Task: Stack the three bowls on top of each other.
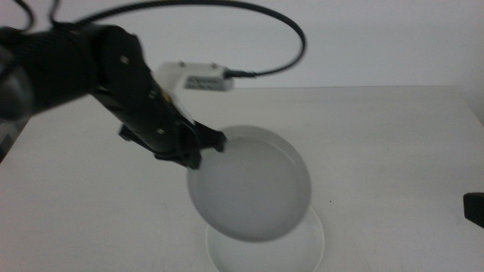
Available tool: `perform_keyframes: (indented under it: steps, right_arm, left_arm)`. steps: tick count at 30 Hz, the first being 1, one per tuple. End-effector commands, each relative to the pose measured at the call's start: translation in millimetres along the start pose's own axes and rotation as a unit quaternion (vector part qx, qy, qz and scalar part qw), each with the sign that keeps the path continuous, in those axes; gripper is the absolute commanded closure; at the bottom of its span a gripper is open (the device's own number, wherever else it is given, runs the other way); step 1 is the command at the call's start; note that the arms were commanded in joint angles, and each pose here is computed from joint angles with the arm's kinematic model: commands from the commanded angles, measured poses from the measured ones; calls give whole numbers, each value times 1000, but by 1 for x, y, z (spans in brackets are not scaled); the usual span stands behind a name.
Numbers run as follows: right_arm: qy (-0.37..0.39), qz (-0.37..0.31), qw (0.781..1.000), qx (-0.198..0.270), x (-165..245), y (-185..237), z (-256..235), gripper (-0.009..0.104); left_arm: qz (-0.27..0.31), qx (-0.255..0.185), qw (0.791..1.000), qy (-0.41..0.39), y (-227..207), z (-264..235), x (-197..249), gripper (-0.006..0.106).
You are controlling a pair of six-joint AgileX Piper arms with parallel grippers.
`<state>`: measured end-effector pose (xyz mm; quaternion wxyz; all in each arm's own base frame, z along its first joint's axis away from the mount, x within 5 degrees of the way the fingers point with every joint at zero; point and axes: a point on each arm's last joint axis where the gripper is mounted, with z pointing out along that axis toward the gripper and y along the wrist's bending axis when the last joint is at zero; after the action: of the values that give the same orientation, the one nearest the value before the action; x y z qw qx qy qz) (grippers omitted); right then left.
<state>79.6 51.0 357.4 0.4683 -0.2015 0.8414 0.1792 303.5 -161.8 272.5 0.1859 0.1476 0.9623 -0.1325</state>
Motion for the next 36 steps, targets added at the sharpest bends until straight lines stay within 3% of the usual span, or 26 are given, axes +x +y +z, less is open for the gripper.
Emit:
perform_keyframes:
  steps: [1, 13, 16, 20, 24, 26, 28, 36]
  right_arm:
    - [-46, -2, 999, 3, -12, 0, -4, 46]
    - [-46, -2, 999, 3, -12, 0, -4, 46]
    - [-46, -2, 999, 3, -12, 0, -4, 46]
    - [-46, -2, 999, 3, -12, 0, -4, 46]
    - [-46, -2, 999, 3, -12, 0, -4, 46]
    - [-46, -2, 999, 3, -12, 0, -4, 46]
    - [-46, -2, 999, 3, -12, 0, -4, 46]
    - [-46, -2, 999, 3, -12, 0, -4, 46]
  left_arm:
    - [-3, 21, 999, -26, -18, -8, -4, 100]
    - [-6, 21, 998, 61, -31, 48, 6, 100]
    - [-6, 17, 997, 69, -30, 55, 7, 96]
    - [9, 10, 997, 69, -29, 54, 7, 70]
    - [29, -6, 998, 63, -25, 43, 6, 23]
    - [36, -19, 998, 51, -22, 30, 5, 7]
    - [20, -28, 999, 25, -15, 12, 2, 1]
    - [-15, -66, 991, -115, 24, -82, -3, 3]
